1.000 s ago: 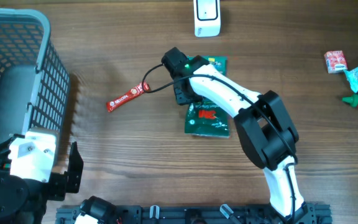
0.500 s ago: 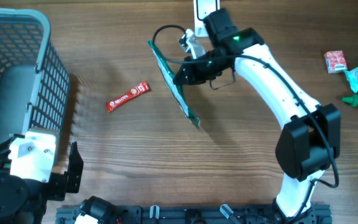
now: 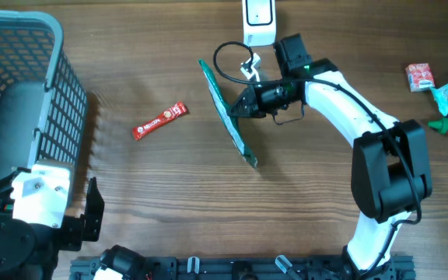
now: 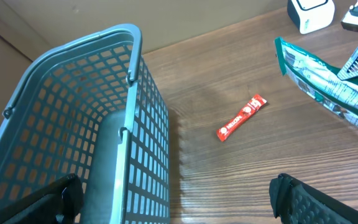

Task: Scan the item barcode

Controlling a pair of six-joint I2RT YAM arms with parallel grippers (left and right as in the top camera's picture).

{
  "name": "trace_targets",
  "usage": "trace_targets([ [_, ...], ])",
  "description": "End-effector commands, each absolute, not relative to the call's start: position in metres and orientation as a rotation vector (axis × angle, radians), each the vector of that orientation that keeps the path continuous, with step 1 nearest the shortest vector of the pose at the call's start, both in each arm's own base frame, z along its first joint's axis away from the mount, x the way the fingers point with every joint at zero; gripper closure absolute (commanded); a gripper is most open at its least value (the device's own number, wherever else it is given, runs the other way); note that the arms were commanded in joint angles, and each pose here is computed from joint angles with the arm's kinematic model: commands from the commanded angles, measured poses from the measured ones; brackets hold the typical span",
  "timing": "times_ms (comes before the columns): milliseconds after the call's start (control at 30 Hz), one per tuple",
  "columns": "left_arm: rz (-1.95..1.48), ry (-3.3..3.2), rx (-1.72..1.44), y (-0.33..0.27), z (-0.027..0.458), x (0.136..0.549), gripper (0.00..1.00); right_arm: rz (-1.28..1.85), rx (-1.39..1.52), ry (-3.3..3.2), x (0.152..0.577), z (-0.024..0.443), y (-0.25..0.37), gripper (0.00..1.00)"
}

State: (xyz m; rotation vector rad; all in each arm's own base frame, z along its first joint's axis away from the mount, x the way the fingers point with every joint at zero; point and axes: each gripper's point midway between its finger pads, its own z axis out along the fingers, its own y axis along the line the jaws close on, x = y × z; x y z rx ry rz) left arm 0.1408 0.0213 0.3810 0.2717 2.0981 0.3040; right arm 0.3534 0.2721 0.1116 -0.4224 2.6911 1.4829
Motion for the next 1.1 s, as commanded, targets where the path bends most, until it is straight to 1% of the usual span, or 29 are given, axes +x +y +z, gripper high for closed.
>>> trace_targets([
  [0,0.295,2.102,0.259,0.02,0.381,0.142,0.0,1.423,-0.37,2.751,0.354,0.098,0.267,0.96],
  [200,0.294,2.102,0.259,0.02,0.381,0.142,0.0,1.242,-0.288,2.813,0.367,0.081,0.243,0.96],
  [367,0.295,2.102,0.259,0.02,0.381,0.142,0.0,1.126,-0.147,2.848,0.383,0.072,0.21,0.96],
  [667,0.295,2.102,0.259,0.02,0.381,0.142,0.0,1.105,-0.029,2.826,0.4,0.072,0.177,0.96],
  [967,0.295,2.102,0.259,0.02,0.381,0.142,0.0,1.141,-0.032,2.823,0.397,0.074,0.18,0.95],
  [1067,0.295,2.102,0.259,0.02,0.381,0.142,0.0,1.258,-0.051,2.792,0.393,0.084,0.19,0.8],
])
